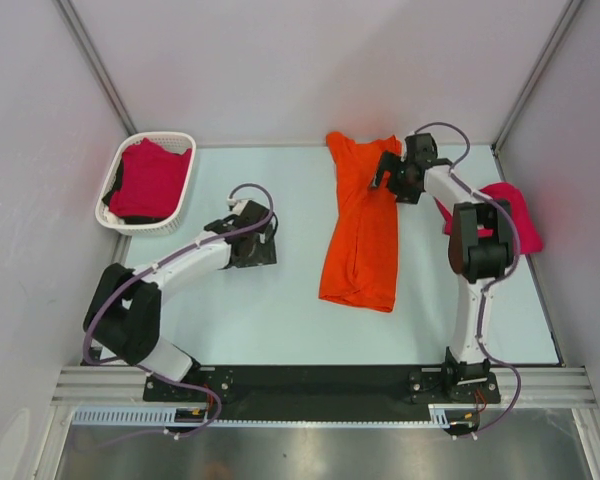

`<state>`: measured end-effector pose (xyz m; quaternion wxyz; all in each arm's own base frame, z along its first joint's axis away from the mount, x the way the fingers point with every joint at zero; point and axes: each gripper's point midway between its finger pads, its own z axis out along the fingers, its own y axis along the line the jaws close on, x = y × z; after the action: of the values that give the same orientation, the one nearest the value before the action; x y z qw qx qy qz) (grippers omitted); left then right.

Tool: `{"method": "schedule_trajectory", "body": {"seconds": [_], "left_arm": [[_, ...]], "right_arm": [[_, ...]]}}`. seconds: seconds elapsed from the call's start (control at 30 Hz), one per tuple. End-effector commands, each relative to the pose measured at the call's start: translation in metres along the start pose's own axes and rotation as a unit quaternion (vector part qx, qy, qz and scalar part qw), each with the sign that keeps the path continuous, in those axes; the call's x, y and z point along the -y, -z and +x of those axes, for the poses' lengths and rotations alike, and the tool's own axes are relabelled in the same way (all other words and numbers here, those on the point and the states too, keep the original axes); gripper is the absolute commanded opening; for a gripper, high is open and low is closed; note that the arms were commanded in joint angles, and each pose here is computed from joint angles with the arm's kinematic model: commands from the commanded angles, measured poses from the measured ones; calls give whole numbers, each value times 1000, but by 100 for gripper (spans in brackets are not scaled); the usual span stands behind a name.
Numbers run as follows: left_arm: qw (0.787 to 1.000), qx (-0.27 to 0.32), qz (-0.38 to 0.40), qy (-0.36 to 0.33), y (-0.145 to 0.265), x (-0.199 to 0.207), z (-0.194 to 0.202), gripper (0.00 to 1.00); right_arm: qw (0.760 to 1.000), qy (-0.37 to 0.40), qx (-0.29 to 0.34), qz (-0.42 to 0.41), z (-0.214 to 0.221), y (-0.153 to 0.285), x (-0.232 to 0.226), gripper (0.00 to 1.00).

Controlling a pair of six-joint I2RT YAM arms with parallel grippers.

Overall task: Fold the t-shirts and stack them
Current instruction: Rotate the tshirt 90 degrees

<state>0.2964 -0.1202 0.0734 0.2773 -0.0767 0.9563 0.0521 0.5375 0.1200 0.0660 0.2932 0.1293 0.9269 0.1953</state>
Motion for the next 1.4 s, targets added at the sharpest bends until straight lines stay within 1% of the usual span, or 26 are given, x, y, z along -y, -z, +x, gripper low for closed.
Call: {"method": "schedule_trajectory", "body": {"seconds": [0.0, 0.03, 0.07, 0.1, 0.13, 0.17, 0.2, 0.23, 0.27, 0.3, 0.43, 0.57, 0.67, 0.77, 0.8, 0.87, 0.9, 0.93, 1.07, 1.13, 1.27, 1.33, 1.37], "left_arm": [[991, -6, 137, -7, 4, 87, 1, 99], [986, -6, 167, -5, 5, 104, -1, 97], [982, -22, 189, -12, 2, 120, 10, 97], [978, -32, 206, -13, 1, 130, 14, 96], [972, -25, 235, -5, 1, 147, 11, 95], [963, -57, 262, -8, -4, 161, 26, 94], [956, -52, 289, -2, -4, 175, 23, 93], [950, -61, 305, 6, -5, 183, 27, 93], [943, -84, 322, 3, -9, 192, 41, 92], [938, -81, 337, 8, -8, 200, 40, 91], [925, -110, 362, 20, -14, 215, 58, 91], [919, -136, 371, 6, -12, 224, 77, 89], [917, -154, 369, -4, -9, 225, 89, 82], [923, -181, 339, -20, -10, 212, 108, 66], [924, -187, 332, -20, -10, 209, 113, 47], [926, -203, 319, -22, -8, 199, 126, 21], [926, -208, 314, -19, -8, 196, 130, 0], [927, -218, 305, -20, -9, 187, 139, 0], [932, -226, 282, -37, -3, 171, 160, 0], [934, -234, 267, -45, -4, 161, 173, 0], [935, -242, 253, -55, -4, 148, 189, 0], [933, -245, 256, -63, 0, 147, 194, 0], [933, -244, 257, -68, 1, 146, 195, 3]], "right_arm": [[993, 52, 98, 28, -22, 99, -28, 100], [992, 56, 104, 31, -19, 110, -28, 100], [990, 59, 121, 30, -15, 132, -29, 100], [990, 59, 127, 32, -11, 141, -29, 100], [988, 63, 135, 29, -10, 152, -30, 100], [987, 61, 143, 40, -7, 161, -27, 100], [985, 63, 157, 38, -5, 179, -28, 100], [984, 70, 161, 36, -3, 186, -28, 100], [983, 71, 165, 38, -1, 192, -26, 100], [981, 71, 177, 39, -2, 205, -26, 100], [978, 81, 185, 52, 0, 226, -20, 100], [979, 77, 182, 54, 4, 230, -13, 100], [981, 72, 173, 51, 7, 228, -9, 100], [982, 72, 169, 47, 7, 228, -10, 100], [982, 74, 167, 45, 9, 228, -11, 100], [983, 71, 166, 45, 9, 228, -10, 100], [983, 73, 164, 45, 10, 228, -9, 100], [983, 73, 160, 43, 12, 227, -10, 99], [986, 70, 147, 49, 20, 220, -5, 99], [987, 70, 138, 34, 24, 217, -8, 99], [990, 68, 120, 30, 35, 210, -9, 99], [992, 66, 100, 29, 46, 206, -11, 99], [994, 59, 92, 29, 51, 204, -11, 99]]}}
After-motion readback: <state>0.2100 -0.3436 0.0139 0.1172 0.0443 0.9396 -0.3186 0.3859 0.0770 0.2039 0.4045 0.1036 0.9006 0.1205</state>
